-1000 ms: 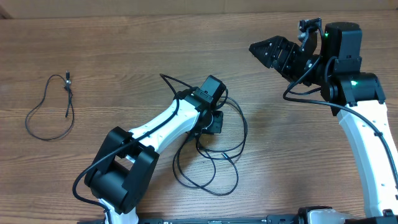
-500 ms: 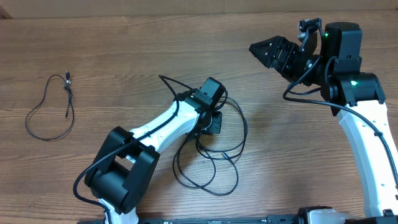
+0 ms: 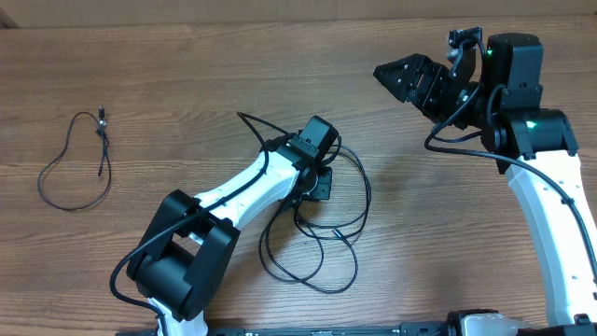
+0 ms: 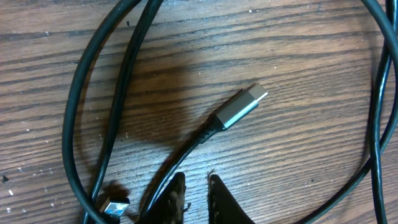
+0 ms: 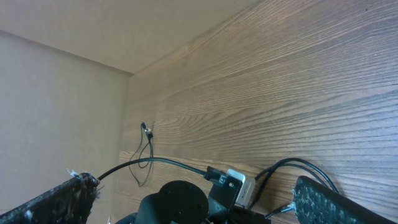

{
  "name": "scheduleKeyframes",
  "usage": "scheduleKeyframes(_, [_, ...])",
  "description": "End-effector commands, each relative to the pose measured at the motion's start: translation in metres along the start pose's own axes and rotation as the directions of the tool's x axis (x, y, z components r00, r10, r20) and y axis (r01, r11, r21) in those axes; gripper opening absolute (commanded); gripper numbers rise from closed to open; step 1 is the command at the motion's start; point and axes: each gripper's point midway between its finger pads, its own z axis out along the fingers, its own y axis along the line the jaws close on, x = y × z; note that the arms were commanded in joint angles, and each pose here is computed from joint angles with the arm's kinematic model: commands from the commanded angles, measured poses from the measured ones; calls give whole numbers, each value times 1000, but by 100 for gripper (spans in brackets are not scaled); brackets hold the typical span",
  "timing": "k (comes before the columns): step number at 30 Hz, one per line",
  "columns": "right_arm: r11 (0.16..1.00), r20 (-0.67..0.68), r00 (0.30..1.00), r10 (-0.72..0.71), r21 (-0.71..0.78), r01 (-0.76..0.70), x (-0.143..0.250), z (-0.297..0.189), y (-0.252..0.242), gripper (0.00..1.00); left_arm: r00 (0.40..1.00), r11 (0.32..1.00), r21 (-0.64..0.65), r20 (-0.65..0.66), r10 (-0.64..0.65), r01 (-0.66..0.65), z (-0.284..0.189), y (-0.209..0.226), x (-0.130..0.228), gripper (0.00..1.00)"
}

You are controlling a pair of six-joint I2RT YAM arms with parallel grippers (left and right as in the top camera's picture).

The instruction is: Untangle cables

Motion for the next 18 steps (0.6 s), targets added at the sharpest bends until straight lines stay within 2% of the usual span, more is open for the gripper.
scheduleKeyframes(1, [1000, 23, 999, -24, -10, 25, -7, -5, 8, 100, 1000, 1000, -26, -5, -8, 8, 4, 5, 4, 15])
scheduleKeyframes(10, [1000, 23, 999, -25, -10, 25, -7, -5, 8, 100, 1000, 1000, -27, -5, -8, 8, 4, 5, 4, 22])
scheduleKeyframes(13, [1000, 23, 999, -24, -10, 25, -7, -5, 8, 100, 1000, 1000, -27, -5, -8, 8, 4, 5, 4, 31])
scheduleKeyframes(18, [1000, 23, 999, -24, -10, 24, -7, -5, 8, 100, 1000, 1000, -27, -5, -8, 8, 4, 5, 4, 31])
